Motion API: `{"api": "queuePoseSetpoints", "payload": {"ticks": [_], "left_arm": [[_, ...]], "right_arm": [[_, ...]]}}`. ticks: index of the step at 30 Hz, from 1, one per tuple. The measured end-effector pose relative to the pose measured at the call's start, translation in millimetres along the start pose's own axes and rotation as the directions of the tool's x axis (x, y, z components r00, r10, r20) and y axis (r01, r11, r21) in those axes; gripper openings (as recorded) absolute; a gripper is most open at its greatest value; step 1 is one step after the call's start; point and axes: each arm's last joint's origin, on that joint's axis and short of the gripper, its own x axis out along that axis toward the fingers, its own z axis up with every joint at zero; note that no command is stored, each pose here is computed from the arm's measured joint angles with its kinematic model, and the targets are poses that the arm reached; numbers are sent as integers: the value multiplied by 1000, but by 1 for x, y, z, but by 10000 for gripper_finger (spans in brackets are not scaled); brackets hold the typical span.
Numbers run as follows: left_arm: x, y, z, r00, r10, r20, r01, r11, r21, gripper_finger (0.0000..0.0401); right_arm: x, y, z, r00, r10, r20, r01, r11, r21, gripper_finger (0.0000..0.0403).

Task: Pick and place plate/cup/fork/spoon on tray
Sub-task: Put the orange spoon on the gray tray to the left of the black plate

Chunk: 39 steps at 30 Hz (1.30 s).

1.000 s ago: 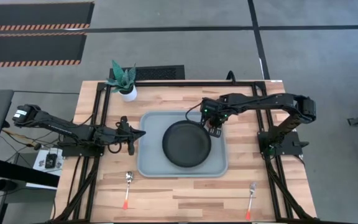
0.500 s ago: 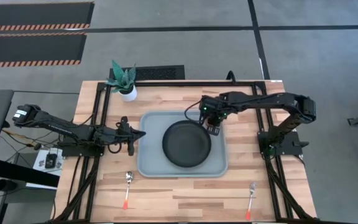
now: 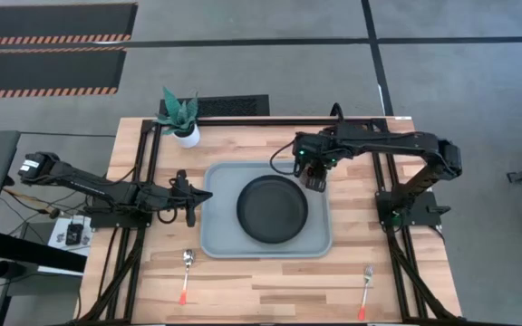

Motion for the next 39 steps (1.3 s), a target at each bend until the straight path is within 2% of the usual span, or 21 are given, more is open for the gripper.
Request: {"api": "queuePoseSetpoints", "payload": {"ticks": [5,8,10,12,18,21,24,28,32,35,37,39], "left_arm": [[0,-1,0,999,-35,-11,35,999,1,0],[0,-2,0,999,-51,-17,51,999,1,0],[0,-2,-1,997,-71,-23,71,997,0,0],[0,-3,-1,995,-95,-32,95,995,-3,0],[-1,-9,6,982,-163,-97,159,986,-48,0],[-3,-11,11,983,-139,-121,136,990,-30,0],[-5,-15,20,984,-125,-127,122,992,-31,0],[-9,-19,29,980,-98,-172,93,995,-39,0],[-14,-22,38,973,-60,-222,48,997,-58,0],[-16,-26,44,967,-41,-250,24,997,-71,0],[-16,-28,46,957,-22,-290,4,998,-63,0],[-13,-32,49,946,0,-323,-19,998,-54,0]], "right_arm": [[-24,8,-15,990,25,137,-21,999,-32,97],[-25,15,-30,967,49,251,-39,998,-45,36],[-21,21,-43,941,69,330,-53,997,-59,12],[-14,27,-57,906,93,412,-70,995,-71,14],[23,43,-102,791,67,608,-56,998,-37,13],[41,51,-119,696,75,714,-72,997,-34,6],[59,52,-130,601,49,798,-95,995,11,19],[77,50,-135,563,35,826,-127,991,45,42],[82,52,-135,545,36,838,-141,989,49,33],[78,56,-131,467,56,882,-172,985,29,9],[80,62,-131,400,66,914,-198,980,16,9],[87,67,-132,350,82,933,-162,986,-25,12]]}}
